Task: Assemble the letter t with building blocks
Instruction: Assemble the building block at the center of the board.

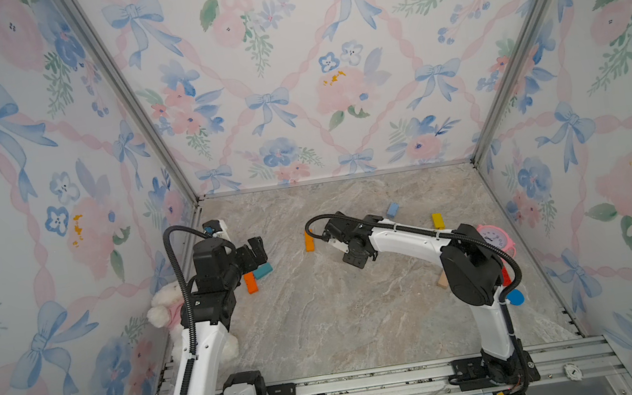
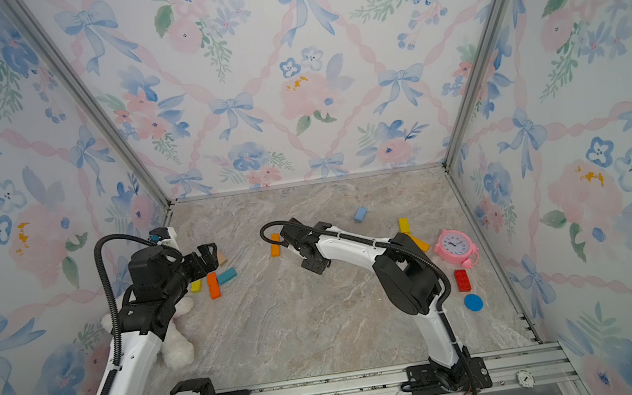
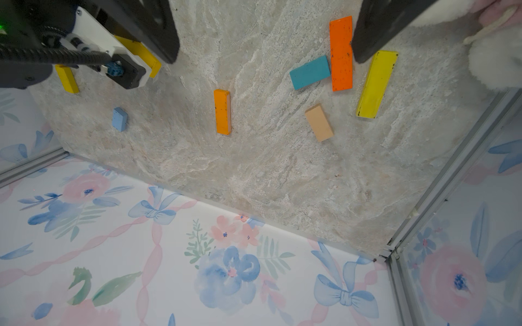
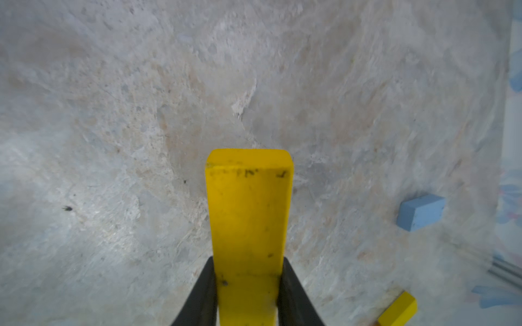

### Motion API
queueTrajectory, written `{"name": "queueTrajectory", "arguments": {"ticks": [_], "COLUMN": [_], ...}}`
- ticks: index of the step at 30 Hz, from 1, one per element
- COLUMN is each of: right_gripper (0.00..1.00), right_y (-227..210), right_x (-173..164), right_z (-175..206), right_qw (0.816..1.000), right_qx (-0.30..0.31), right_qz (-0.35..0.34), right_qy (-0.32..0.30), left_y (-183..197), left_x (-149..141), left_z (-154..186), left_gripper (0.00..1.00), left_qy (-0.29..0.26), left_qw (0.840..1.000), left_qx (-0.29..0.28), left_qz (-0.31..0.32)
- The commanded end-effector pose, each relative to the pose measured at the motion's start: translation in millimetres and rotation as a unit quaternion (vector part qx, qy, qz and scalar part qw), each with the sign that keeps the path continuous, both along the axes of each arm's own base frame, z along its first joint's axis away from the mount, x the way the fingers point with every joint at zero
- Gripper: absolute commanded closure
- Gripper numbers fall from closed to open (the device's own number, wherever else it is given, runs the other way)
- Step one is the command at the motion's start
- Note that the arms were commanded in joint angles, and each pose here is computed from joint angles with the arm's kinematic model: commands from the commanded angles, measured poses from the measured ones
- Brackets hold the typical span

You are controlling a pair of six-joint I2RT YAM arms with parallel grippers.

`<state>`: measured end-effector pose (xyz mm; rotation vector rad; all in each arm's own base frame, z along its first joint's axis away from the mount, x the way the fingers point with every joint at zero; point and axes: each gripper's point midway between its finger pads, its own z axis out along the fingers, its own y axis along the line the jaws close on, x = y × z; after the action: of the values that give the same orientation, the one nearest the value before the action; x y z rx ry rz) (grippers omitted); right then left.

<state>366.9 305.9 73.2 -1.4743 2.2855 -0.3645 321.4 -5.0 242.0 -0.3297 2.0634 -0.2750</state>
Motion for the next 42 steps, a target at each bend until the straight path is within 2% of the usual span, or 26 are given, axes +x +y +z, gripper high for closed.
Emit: {"name": "queueTrajectory", "arguments": {"ticks": [1,5,10,23,42], "right_gripper": [0.97,0.97,0.97,0.97,0.91], "right_y": [41,68,114,172,191], "right_x": [-3,4,10,16,27], "right_z": [11,13,22,-2,-34], "right_qw": [0.99,0.984,0.973,0.954,0.951], "right_qx": [-0.033,-0.041,-0.029,-0.036,-0.03], "right_qz": [0.133,0.166,0.216,0.287,0.296], "right_qy": [-0.033,-0.04,-0.073,-0.076,-0.091], "left_y": [7,40,54,61,57], "left_x": [-7,-9,-5,-7,-10], "left_z": [-21,-39,-58,-57,-51], "left_gripper": [0.02,0.02,0.02,0.02,0.02], "left_qy": [0.031,0.043,0.052,0.048,0.043], "left_qw": [0.999,0.992,0.985,0.985,0.987], "left_qx": [-0.037,-0.064,-0.099,-0.092,-0.089], "left_qz": [0.022,0.101,0.131,0.137,0.126]}}
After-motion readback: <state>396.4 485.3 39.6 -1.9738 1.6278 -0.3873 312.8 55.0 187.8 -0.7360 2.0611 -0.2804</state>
